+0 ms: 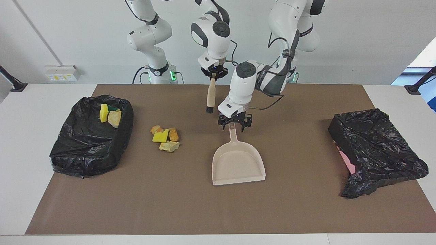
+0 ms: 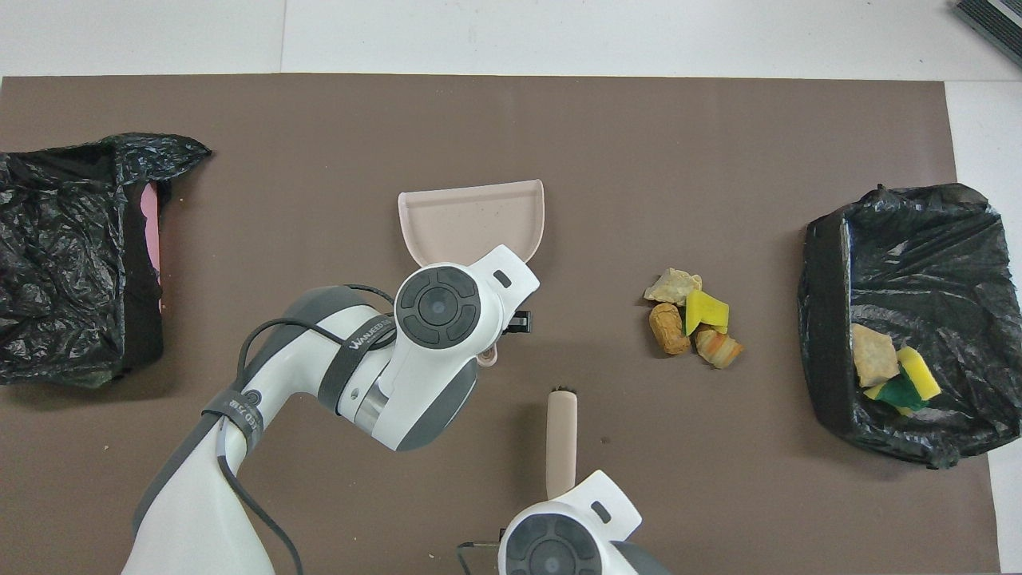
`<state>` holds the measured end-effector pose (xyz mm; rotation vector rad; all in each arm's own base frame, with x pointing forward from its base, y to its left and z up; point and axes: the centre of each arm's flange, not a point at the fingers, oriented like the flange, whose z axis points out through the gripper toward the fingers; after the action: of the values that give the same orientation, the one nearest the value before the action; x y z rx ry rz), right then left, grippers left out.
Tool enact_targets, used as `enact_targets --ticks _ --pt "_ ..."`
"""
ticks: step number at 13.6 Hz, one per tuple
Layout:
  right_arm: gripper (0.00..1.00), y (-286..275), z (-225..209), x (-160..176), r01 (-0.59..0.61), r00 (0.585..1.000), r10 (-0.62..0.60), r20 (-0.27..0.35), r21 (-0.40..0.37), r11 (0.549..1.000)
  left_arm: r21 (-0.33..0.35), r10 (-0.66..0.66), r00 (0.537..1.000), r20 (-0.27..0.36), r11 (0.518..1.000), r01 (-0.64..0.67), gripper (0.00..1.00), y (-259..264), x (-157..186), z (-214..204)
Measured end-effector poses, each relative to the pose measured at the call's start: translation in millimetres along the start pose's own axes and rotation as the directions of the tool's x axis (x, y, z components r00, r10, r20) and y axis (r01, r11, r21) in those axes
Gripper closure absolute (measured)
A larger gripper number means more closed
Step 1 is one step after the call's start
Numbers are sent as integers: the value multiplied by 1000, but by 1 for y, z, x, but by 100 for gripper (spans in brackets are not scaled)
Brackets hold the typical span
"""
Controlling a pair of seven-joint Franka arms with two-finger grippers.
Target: Sweep and dump trash in bin
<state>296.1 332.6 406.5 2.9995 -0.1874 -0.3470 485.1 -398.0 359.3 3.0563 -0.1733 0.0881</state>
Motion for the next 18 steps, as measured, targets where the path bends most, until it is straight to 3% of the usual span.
enact_targets --ticks 3,4,5,6,8,11,14,16,18 --pt "74 45 -34 32 -4 999 2 -38 -58 998 4 2 1000 6 1000 -2 13 0 -2 3" --pt "74 59 -41 44 -13 999 9 -51 -84 996 3 5 1000 7 1000 -5 23 1 -4 3" --pt "74 75 -43 58 -20 998 13 -58 -109 994 2 9 1000 8 1000 -9 23 4 -5 3" --pt "74 93 -42 75 -22 998 15 -59 -125 992 2 12 1000 8 1000 -12 30 5 -6 3" --pt "74 129 -37 110 -18 999 11 -49 -145 989 1 11 1000 6 1000 -11 57 5 -5 3" --pt "74 177 -29 157 27 999 -34 -37 -178 984 -1 20 1000 2 1000 -20 66 5 -4 1" --pt "74 194 -27 172 71 997 -77 -23 -197 978 1 64 998 0 998 -64 67 3 -1 -4" --pt "74 223 -25 183 126 991 -131 -3 -227 966 21 168 985 35 985 -169 67 -1 -3 -15" --pt "74 251 -20 193 186 983 -183 33 -226 956 54 317 945 84 945 -322 67 -9 -8 -30"
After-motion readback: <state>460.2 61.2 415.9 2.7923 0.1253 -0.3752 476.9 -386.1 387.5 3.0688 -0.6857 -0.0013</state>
